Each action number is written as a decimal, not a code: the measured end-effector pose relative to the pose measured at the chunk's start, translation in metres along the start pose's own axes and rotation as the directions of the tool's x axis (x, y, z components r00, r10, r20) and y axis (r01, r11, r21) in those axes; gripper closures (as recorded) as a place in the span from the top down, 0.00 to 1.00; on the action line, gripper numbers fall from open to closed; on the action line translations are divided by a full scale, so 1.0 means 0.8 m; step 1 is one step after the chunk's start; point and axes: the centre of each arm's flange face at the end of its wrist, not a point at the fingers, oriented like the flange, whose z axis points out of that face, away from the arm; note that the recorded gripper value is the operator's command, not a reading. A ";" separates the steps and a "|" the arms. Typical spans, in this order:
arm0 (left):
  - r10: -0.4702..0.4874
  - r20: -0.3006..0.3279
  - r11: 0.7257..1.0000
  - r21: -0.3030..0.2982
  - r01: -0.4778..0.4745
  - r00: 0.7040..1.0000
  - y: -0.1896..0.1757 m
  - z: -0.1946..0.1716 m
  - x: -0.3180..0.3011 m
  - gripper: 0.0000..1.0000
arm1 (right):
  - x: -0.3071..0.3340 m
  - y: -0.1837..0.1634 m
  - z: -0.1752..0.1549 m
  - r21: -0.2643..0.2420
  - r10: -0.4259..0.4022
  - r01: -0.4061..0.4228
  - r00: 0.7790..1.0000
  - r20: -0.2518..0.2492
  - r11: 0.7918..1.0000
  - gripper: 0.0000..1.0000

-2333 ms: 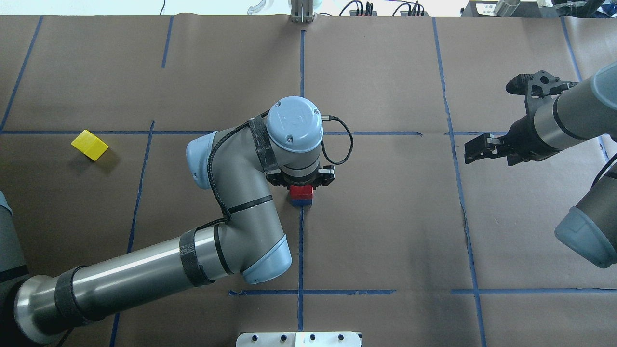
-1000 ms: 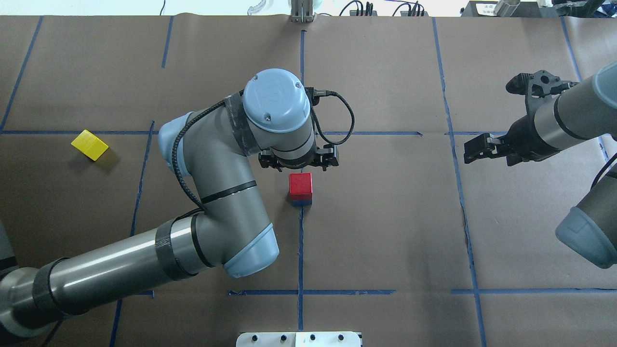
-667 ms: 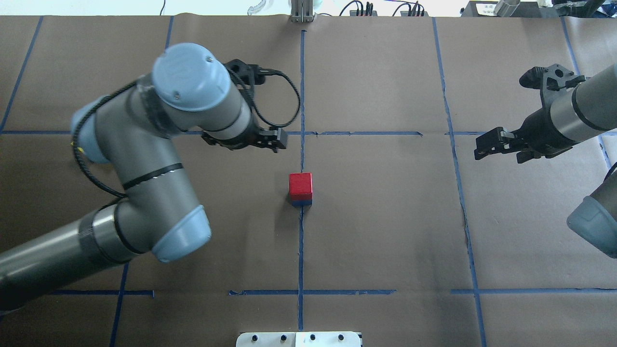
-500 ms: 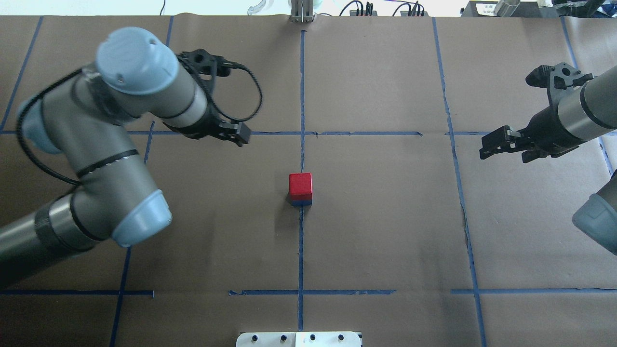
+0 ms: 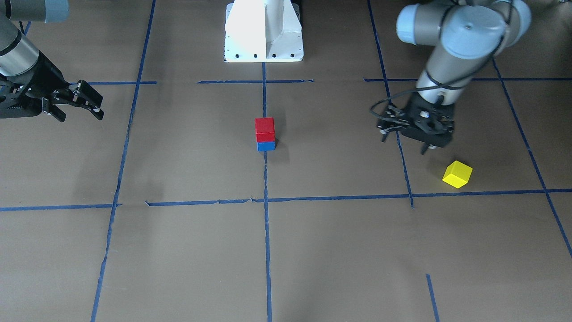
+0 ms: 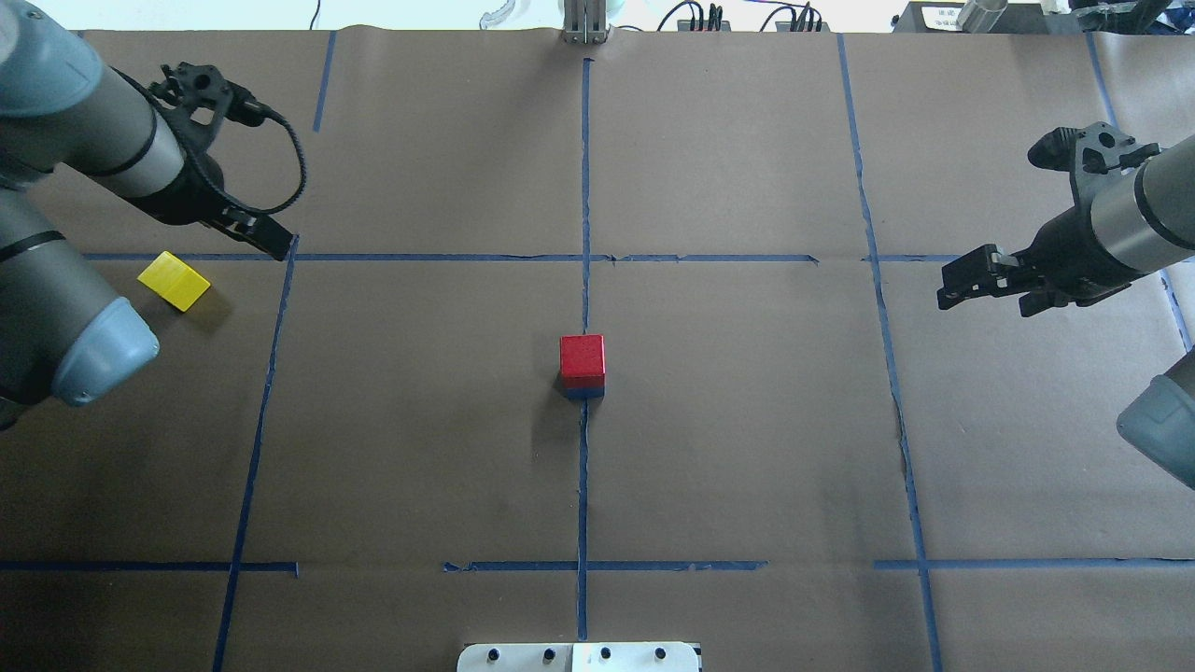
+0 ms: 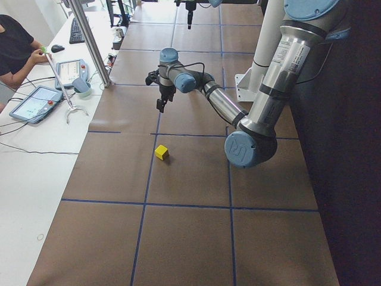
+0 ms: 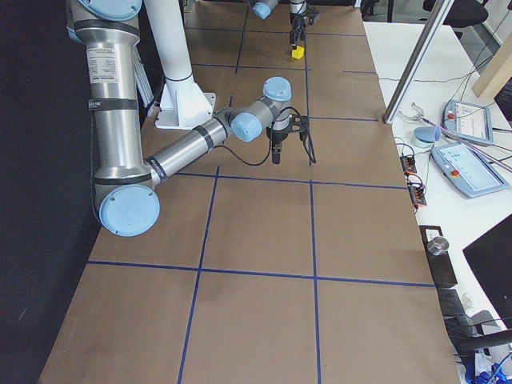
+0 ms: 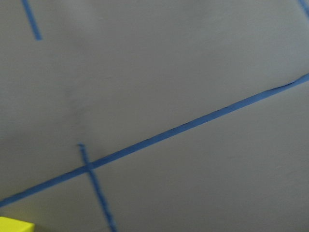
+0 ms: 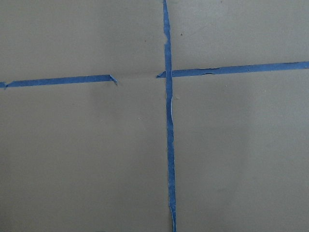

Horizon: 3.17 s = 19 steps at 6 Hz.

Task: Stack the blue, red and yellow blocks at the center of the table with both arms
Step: 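Move the left gripper over to the yellow cube, then close the left gripper on the yellow cube and lift it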

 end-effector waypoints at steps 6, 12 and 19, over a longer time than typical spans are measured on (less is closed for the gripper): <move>-0.030 -0.061 0.992 -0.123 0.022 0.998 0.036 0.137 -0.169 1.00 | -0.005 0.000 -0.003 0.004 -0.005 0.005 1.000 0.006 1.000 1.00; -0.029 -0.068 0.987 -0.160 0.018 0.997 0.047 0.161 -0.164 0.88 | -0.005 0.000 -0.001 0.001 -0.004 0.004 1.000 0.006 1.000 1.00; -0.116 -0.068 0.990 -0.091 0.109 0.991 0.014 0.099 -0.099 0.01 | -0.011 0.000 -0.006 0.001 -0.009 0.009 1.000 0.018 1.000 1.00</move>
